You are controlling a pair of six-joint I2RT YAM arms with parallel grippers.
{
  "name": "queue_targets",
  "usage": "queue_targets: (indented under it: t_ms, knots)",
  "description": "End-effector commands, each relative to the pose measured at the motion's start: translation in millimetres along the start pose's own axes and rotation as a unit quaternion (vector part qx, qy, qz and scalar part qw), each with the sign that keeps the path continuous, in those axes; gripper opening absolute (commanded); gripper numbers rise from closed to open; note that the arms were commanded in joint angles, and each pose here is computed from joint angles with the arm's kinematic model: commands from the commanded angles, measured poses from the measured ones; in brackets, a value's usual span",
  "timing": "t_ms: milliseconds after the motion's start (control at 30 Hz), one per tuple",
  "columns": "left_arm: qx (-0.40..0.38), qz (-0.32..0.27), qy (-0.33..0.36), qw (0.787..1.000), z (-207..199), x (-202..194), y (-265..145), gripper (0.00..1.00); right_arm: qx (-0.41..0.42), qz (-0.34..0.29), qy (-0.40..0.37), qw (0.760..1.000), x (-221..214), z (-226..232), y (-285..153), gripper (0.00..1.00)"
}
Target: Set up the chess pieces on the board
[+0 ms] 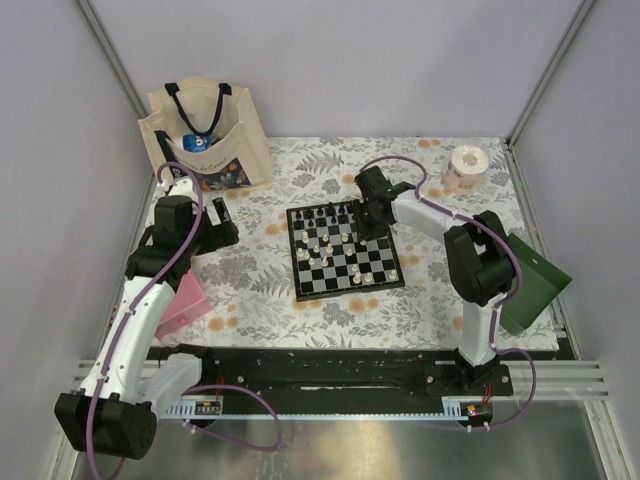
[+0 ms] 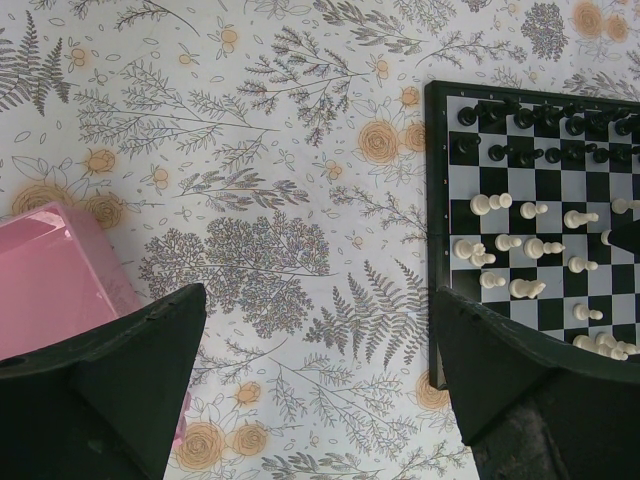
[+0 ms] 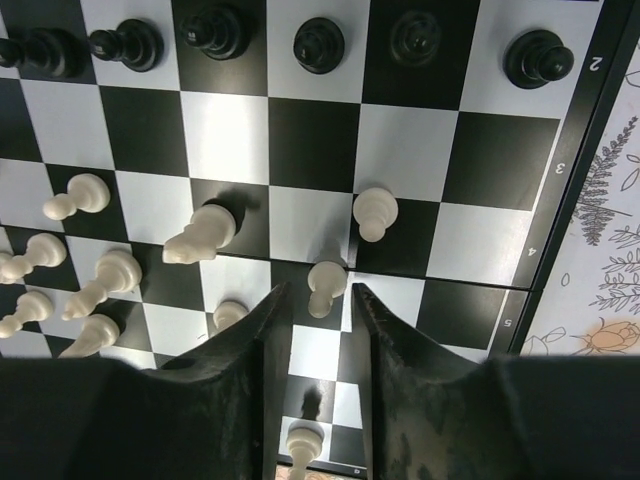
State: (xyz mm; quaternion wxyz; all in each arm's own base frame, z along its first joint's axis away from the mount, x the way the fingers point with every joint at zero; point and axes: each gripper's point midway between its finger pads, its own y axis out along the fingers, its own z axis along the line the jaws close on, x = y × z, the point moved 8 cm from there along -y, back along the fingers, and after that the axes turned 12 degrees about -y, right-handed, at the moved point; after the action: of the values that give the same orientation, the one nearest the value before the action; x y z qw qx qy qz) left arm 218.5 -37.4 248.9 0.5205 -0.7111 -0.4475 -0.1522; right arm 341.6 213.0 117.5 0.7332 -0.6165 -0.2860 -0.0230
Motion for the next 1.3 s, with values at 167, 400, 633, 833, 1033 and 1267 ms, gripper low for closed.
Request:
queue_targets:
  t_ms: [167,400,633,833,1033,1267]
  knots:
    - [-0.009,-0.025,0.003,1.000,-1.8,7.5,-2.3,0.99,-0.016,-0.012,-0.009,1.000,10.0,1.0,-3.1,0.29]
    - [-0.008,-0.025,0.003,1.000,-1.8,7.7,-1.8,0.99,-0.016,-0.025,-0.018,0.999,10.5,0.3,-16.8,0.04]
    - [-0.008,-0.027,0.004,1.000,-1.5,7.7,-2.7,0.99,-0.029,-0.047,-0.019,0.998,-4.1,-5.2,-49.7,0.00]
    - [-0.010,-0.027,0.003,1.000,-2.0,7.9,-3.7,0.99,-0.045,-0.030,-0.024,0.998,-31.5,-12.1,-65.6,0.01]
    - [-0.011,-0.026,0.002,1.000,-2.0,7.5,-3.1,0.99,-0.064,0.001,-0.031,0.997,-52.7,-19.1,-64.3,0.01]
    - [-0.011,-0.027,0.003,1.000,-1.8,7.4,-3.9,0.99,-0.072,0.012,-0.032,0.997,-56.2,-21.0,-61.6,0.00]
